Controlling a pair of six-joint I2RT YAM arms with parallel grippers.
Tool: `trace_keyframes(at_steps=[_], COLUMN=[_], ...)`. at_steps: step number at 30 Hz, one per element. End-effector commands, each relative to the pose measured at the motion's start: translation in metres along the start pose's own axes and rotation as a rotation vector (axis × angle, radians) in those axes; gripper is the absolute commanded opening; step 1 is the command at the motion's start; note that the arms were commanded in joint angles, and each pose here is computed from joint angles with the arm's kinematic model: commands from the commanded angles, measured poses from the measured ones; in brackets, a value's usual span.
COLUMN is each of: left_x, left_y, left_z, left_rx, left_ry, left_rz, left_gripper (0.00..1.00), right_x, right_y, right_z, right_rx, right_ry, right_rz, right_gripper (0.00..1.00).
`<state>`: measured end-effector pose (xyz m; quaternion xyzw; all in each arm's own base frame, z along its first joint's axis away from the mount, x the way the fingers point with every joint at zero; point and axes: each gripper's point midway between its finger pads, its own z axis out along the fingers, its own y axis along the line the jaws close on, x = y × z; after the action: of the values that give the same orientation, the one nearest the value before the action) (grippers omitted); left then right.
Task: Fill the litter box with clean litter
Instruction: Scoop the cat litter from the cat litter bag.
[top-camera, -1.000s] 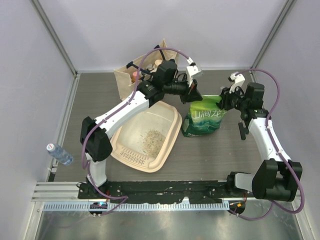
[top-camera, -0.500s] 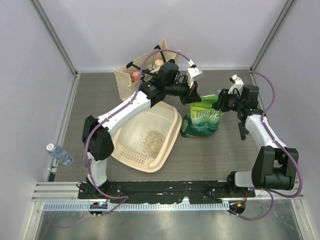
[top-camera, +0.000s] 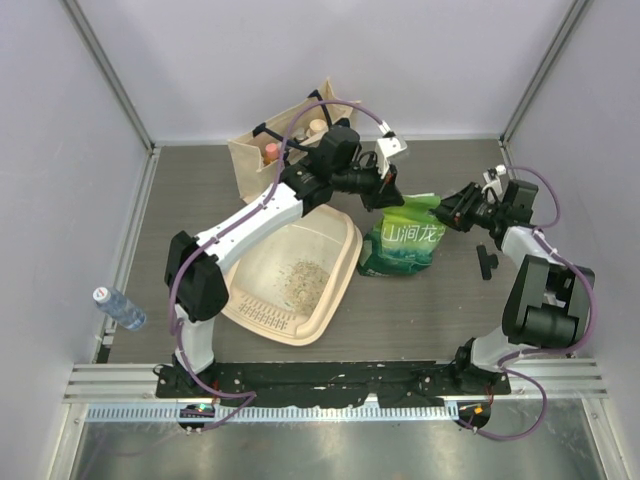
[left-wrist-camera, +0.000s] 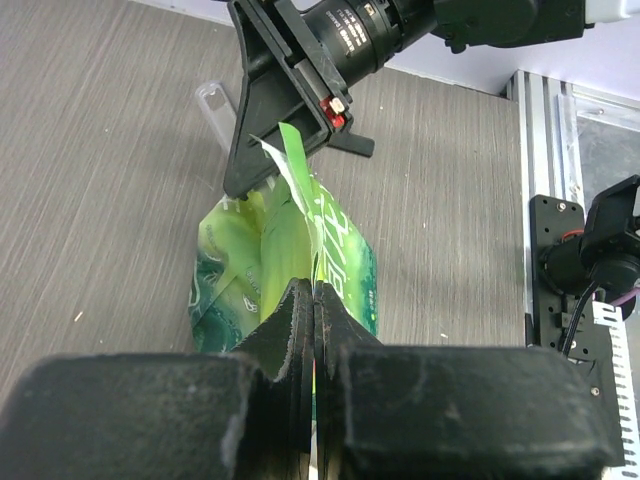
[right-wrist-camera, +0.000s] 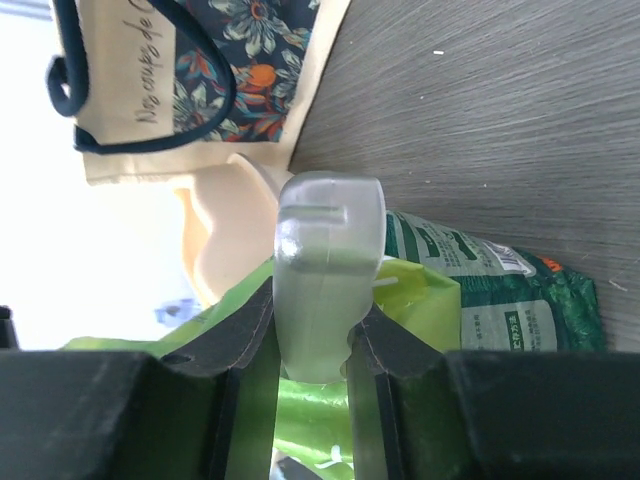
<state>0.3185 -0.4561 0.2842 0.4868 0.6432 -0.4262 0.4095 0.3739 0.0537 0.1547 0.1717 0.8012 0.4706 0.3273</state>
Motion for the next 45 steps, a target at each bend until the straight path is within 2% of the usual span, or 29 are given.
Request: trace_keyframes(at_steps=[1, 7, 21, 32, 40, 45], left_x=[-0.055, -0.065, -0.064, -0.069, -0.076, -0.081], left_y=[-0.016, -0.018, -0.02, -0.022, -0.022, -0.022], left_z=[-0.018, -0.02, -0.025, -0.031, -0.037, -0.042], left_rx=[0.035, 0.037, 0.032, 0.031, 0.024, 0.016], left_ry=[-0.124, -0.145, -0.134, -0.145, -0.161, -0.172], left_rz=[0.096, 0.108, 0.123, 0.137, 0.152, 0.16], left_gripper=[0.0, 0.0, 0.0, 0.0, 0.0, 0.0], right_x=[-0.02, -0.057, -0.101, -0.118, -0.126, -0.124], right_y=[-0.006, 0.0, 0.002, 0.016, 0.031, 0.026], right_z=[-0.011, -0.03, -0.066, -0.083, -0.093, -0.094], right_rx=[-0.003, -0.046, -0.095, -0.134, -0.177, -0.181], right_ry=[-0.058, -0.167, -0.298, -0.322, -0.313, -0.301], right_rz=[0.193, 0.259, 0.327, 0.346, 0.294, 0.293], right_gripper=[0.01, 0.01, 0.01, 0.01, 0.01, 0.01])
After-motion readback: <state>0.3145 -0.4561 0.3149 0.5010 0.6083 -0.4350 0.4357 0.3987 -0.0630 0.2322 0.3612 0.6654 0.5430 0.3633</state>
